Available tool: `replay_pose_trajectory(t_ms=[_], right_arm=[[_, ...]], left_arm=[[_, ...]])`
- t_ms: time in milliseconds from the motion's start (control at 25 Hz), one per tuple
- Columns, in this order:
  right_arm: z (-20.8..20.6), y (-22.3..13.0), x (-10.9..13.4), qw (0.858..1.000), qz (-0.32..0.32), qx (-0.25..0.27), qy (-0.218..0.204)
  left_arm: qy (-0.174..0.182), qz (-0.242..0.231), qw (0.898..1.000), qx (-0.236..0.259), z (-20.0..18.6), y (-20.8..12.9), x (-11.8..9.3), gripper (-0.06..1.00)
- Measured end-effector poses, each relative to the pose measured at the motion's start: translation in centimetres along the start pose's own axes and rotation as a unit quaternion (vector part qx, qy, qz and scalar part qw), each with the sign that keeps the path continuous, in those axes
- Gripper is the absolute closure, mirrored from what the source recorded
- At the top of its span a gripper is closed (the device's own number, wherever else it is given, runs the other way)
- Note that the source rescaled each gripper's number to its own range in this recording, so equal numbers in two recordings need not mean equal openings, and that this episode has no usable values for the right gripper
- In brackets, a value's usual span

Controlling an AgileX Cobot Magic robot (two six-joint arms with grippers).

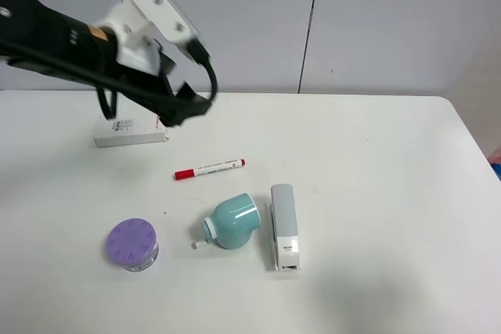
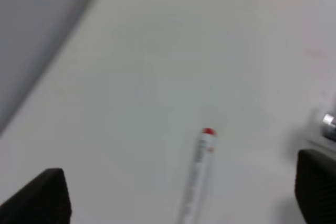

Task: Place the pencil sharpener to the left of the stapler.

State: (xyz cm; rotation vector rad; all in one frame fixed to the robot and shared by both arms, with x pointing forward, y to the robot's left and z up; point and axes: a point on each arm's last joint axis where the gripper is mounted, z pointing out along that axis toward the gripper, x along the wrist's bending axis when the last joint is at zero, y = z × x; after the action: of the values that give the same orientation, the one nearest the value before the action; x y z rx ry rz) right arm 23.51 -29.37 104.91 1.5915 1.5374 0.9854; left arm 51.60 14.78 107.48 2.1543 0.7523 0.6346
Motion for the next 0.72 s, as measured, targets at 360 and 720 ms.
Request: replay_pose_trajectory(t_ms=[360, 720], right_arm=[[0.0, 0.0, 0.0, 1.0, 0.0, 0.0, 0.0], [0.0, 0.0, 0.0, 1.0, 0.0, 0.0, 0.0]], left_arm=[[0.22, -0.161, 0.956, -0.107, -16.4, -0.7, 6.0, 0.18], [0.331, -0.174, 0.915, -0.153, -28.3, -5.7, -3.0, 0.18]])
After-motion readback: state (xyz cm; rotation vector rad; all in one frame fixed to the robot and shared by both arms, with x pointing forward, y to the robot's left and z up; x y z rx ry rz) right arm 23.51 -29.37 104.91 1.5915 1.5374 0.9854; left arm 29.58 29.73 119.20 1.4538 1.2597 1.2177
